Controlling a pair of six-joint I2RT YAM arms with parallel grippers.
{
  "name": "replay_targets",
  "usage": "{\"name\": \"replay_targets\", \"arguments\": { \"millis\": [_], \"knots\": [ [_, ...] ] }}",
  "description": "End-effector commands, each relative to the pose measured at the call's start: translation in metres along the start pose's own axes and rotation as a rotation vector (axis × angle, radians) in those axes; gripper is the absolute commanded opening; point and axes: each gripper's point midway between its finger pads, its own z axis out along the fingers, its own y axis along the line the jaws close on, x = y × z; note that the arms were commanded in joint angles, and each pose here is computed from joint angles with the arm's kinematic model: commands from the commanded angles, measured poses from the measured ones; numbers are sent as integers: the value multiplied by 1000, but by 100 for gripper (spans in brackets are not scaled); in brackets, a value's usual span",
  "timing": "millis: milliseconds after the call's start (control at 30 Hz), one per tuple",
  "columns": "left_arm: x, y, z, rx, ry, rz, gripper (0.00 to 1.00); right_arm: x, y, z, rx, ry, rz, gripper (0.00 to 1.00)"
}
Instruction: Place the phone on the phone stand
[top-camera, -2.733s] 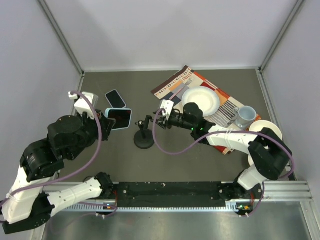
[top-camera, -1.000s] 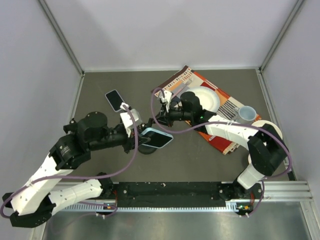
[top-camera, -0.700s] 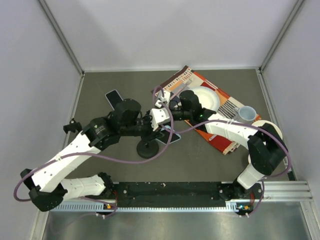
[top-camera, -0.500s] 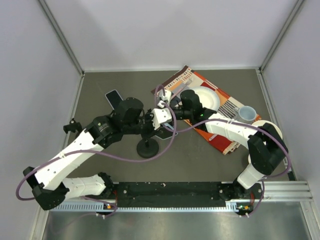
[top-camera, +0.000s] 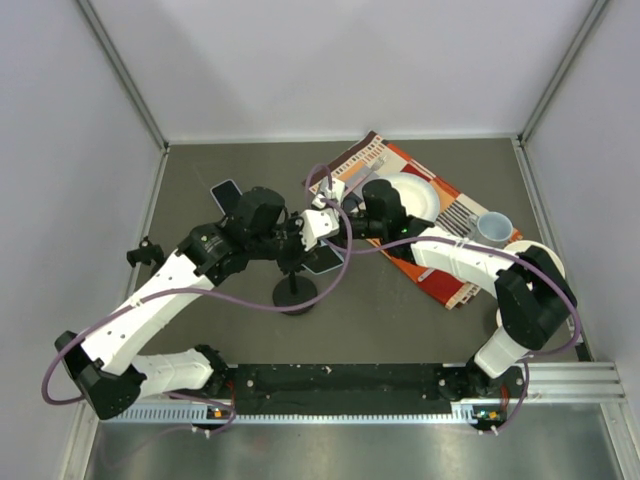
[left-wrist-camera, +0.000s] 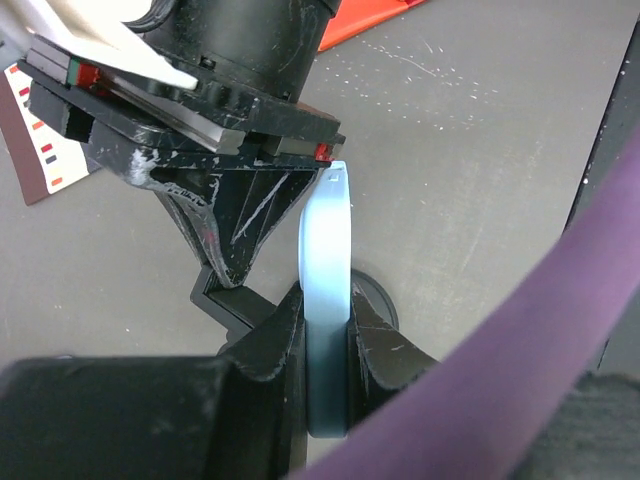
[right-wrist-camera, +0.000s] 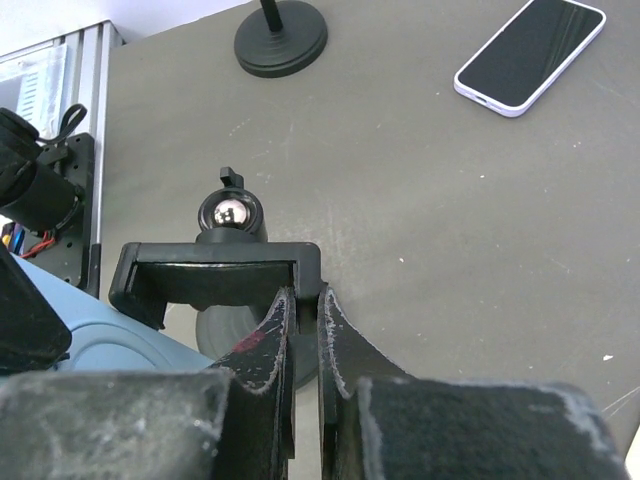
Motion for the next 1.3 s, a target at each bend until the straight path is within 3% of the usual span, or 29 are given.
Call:
{"name": "replay_targets", "arguments": {
  "millis": [0, 433, 767, 1000, 1100, 1267],
  "knots": [
    [-30, 18, -5, -38, -127, 45, 0, -26, 22, -5, -84, -71, -108, 0],
    [-22, -6, -18, 54, -126, 40, 0, -17, 41, -8, -229, -13, -209, 0],
    [7, 17, -14, -69, 20, 20, 0, -27, 41, -15, -206, -23, -252, 0],
    [7, 21, -9, -72, 30, 26, 0, -29, 46, -14, -241, -33, -259, 0],
    [16, 20, -8, -73, 72, -11, 0, -30, 36, -14, -167, -33, -274, 0],
    [36, 5, -10, -75, 161, -230, 0, -45, -2, -16, 155, -124, -268, 0]
  ]
}}
